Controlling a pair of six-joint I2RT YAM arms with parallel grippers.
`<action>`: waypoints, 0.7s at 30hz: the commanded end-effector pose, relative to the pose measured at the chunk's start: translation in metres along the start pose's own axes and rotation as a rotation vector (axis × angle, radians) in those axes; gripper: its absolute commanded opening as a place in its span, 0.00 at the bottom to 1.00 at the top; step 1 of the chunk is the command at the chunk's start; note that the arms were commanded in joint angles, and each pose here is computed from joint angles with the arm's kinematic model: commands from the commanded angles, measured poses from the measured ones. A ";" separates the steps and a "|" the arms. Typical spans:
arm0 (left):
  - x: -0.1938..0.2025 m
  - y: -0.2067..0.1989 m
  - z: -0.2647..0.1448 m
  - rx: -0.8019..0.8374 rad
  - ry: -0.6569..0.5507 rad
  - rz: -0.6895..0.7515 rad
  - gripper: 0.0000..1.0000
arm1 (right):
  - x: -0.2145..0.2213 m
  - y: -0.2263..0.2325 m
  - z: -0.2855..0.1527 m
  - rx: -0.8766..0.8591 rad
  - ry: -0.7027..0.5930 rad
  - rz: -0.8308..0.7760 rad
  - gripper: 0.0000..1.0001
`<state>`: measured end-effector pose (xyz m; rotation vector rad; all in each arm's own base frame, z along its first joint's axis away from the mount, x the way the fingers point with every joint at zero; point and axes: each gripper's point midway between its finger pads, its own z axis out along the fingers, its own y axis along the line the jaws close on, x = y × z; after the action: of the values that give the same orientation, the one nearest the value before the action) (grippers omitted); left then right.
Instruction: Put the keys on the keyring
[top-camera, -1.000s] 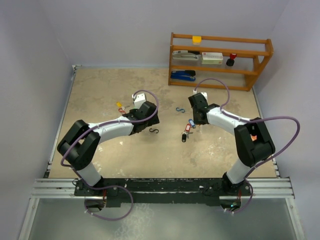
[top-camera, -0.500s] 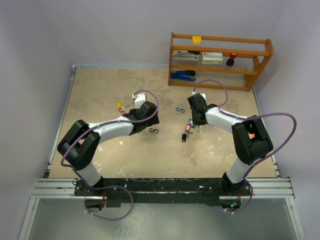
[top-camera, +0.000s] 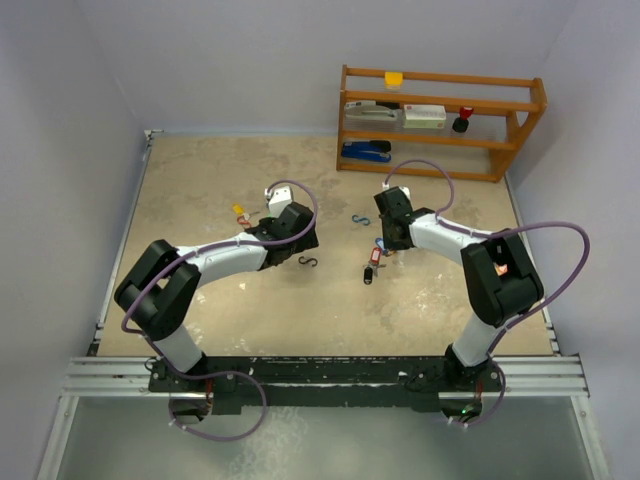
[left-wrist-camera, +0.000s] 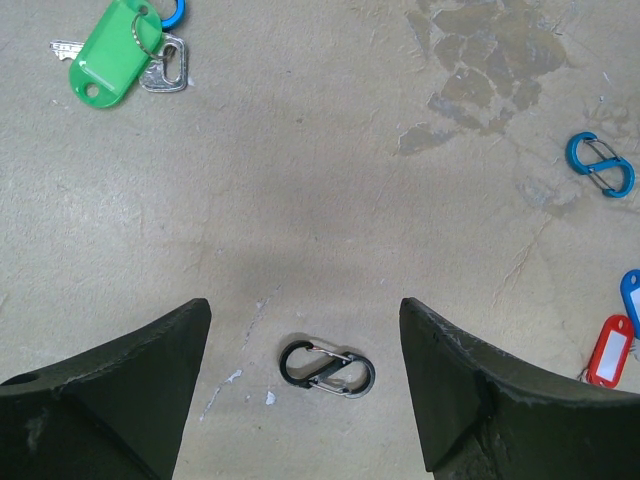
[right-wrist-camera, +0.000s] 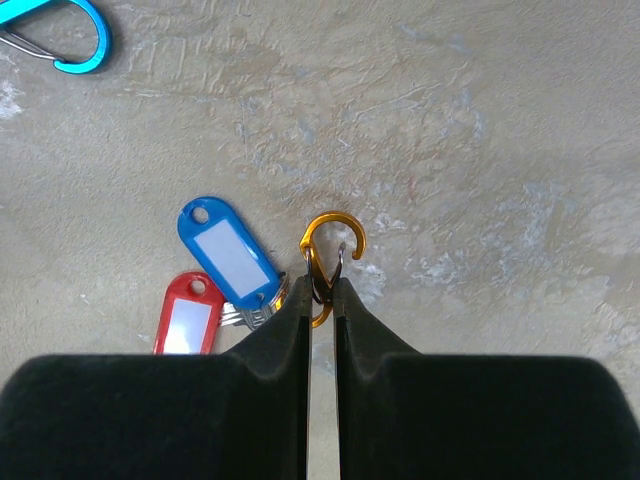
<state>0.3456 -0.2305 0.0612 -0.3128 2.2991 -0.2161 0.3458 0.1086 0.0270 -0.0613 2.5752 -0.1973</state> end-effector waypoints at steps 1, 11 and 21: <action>-0.011 -0.004 0.000 0.012 -0.027 -0.005 0.74 | -0.023 0.005 -0.005 -0.021 -0.058 0.025 0.00; -0.008 -0.003 0.002 0.010 -0.022 -0.005 0.74 | -0.028 0.006 -0.006 -0.029 -0.081 0.040 0.00; -0.007 -0.002 0.003 0.011 -0.020 -0.006 0.74 | -0.041 0.005 -0.010 -0.035 -0.170 0.091 0.00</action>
<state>0.3461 -0.2299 0.0609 -0.3144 2.2990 -0.2153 0.3612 0.1158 0.0331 -0.0354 2.5104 -0.1551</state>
